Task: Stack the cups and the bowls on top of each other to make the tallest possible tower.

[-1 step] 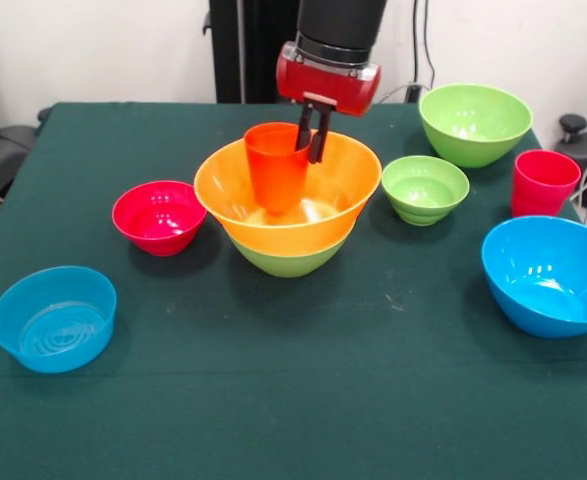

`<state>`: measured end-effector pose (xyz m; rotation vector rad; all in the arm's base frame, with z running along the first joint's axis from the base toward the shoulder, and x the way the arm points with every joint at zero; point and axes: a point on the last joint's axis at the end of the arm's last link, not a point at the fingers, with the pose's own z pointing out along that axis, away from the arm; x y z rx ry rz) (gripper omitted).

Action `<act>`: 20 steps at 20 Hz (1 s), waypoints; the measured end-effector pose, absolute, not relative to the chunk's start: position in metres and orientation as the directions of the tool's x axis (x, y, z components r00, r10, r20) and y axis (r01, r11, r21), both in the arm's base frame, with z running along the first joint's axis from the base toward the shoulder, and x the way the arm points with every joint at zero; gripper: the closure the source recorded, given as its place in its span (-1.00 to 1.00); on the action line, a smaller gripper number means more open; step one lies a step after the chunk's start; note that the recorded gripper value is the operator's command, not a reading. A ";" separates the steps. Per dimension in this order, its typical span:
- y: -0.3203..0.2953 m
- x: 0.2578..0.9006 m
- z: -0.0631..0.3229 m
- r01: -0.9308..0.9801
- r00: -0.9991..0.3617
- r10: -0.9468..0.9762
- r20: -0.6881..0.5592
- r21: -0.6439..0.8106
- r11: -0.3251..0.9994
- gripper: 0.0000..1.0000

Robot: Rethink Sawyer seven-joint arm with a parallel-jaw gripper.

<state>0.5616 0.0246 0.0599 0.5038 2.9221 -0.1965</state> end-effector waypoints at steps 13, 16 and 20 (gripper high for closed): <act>0.044 0.556 0.052 0.354 -0.927 0.334 -0.168 -0.106 0.929 1.00; 0.038 0.555 0.054 0.360 -0.925 0.337 -0.175 -0.121 0.925 -1.00; 0.030 0.558 0.056 0.367 -0.920 0.340 -0.194 -0.129 0.921 -1.00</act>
